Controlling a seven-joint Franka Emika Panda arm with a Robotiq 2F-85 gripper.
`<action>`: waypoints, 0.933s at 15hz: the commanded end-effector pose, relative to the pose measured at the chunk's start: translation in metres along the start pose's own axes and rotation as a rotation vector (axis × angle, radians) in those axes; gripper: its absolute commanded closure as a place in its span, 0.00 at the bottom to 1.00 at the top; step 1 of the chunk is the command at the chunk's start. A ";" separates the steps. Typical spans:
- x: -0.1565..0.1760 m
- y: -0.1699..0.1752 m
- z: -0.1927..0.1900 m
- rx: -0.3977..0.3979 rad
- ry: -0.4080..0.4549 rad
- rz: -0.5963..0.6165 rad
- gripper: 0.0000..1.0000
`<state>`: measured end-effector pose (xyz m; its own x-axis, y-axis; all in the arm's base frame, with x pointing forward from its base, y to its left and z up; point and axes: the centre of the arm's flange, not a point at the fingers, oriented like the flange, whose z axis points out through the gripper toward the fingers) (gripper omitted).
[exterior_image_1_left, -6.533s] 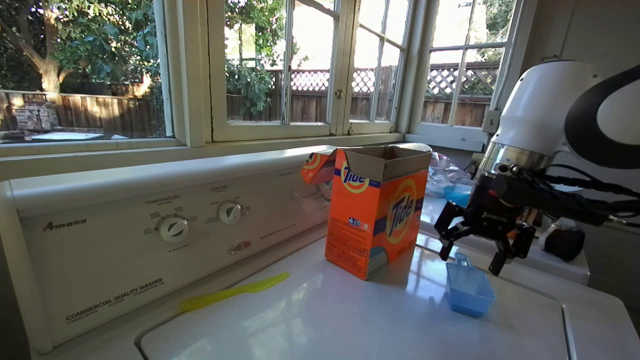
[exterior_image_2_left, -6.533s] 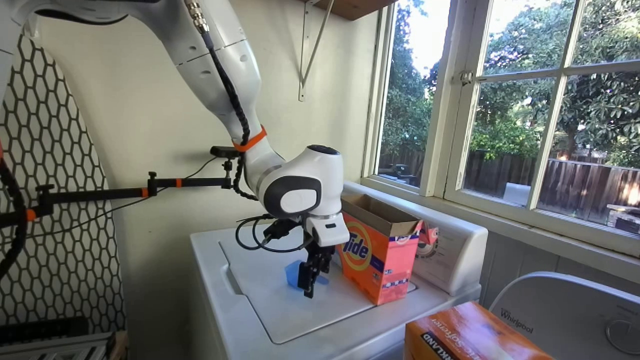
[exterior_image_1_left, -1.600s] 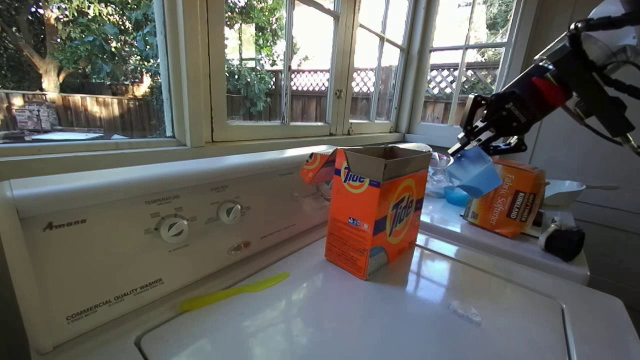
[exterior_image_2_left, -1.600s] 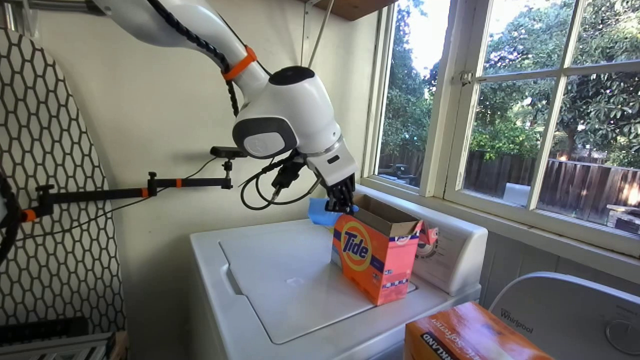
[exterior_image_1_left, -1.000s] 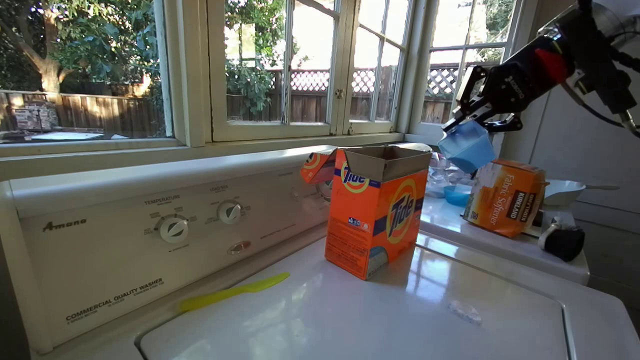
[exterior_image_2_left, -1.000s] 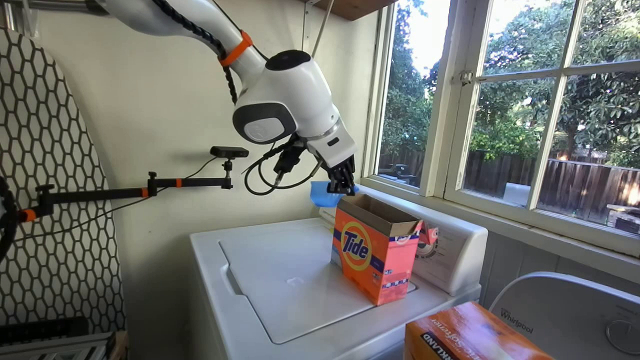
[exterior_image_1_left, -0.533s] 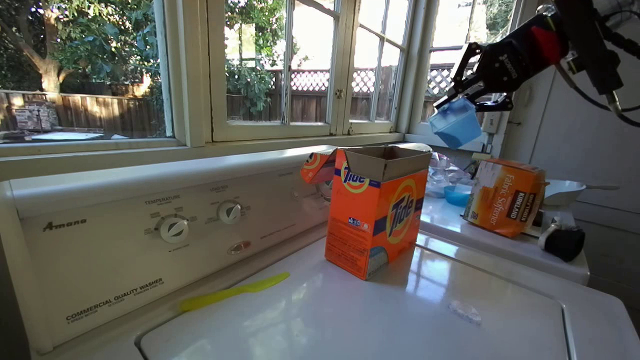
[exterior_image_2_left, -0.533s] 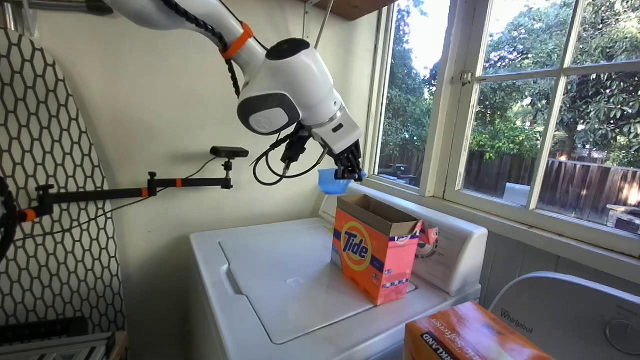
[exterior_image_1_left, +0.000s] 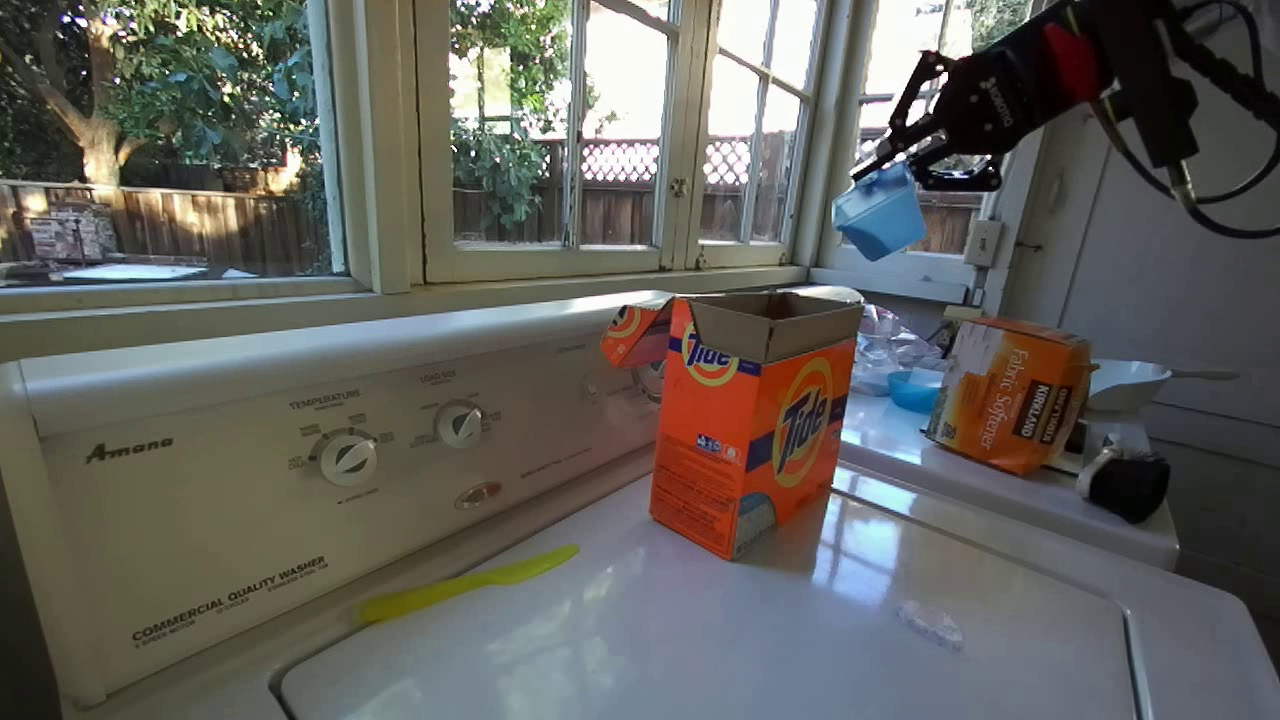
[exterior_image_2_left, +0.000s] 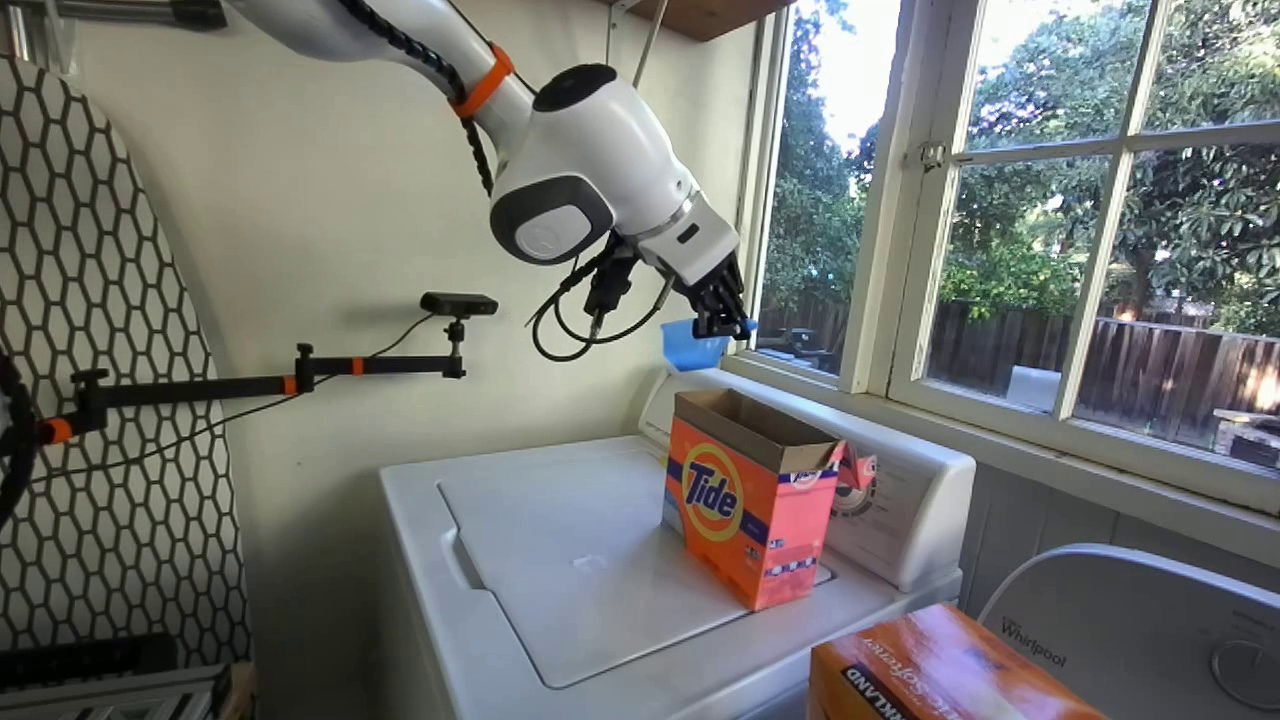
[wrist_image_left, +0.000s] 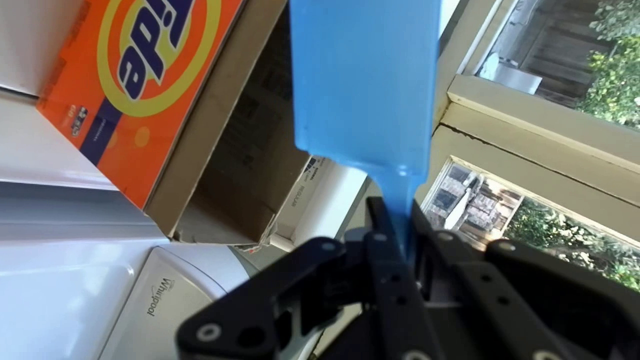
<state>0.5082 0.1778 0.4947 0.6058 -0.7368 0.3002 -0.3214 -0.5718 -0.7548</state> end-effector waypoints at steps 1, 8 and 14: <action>0.001 -0.014 0.015 -0.002 0.061 -0.006 0.97; 0.010 -0.017 0.031 -0.026 0.156 -0.070 0.97; 0.017 -0.017 0.030 -0.051 0.208 -0.125 0.97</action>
<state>0.5411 0.1491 0.4709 0.5036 -0.7340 0.4558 -0.2904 -0.6406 -0.7108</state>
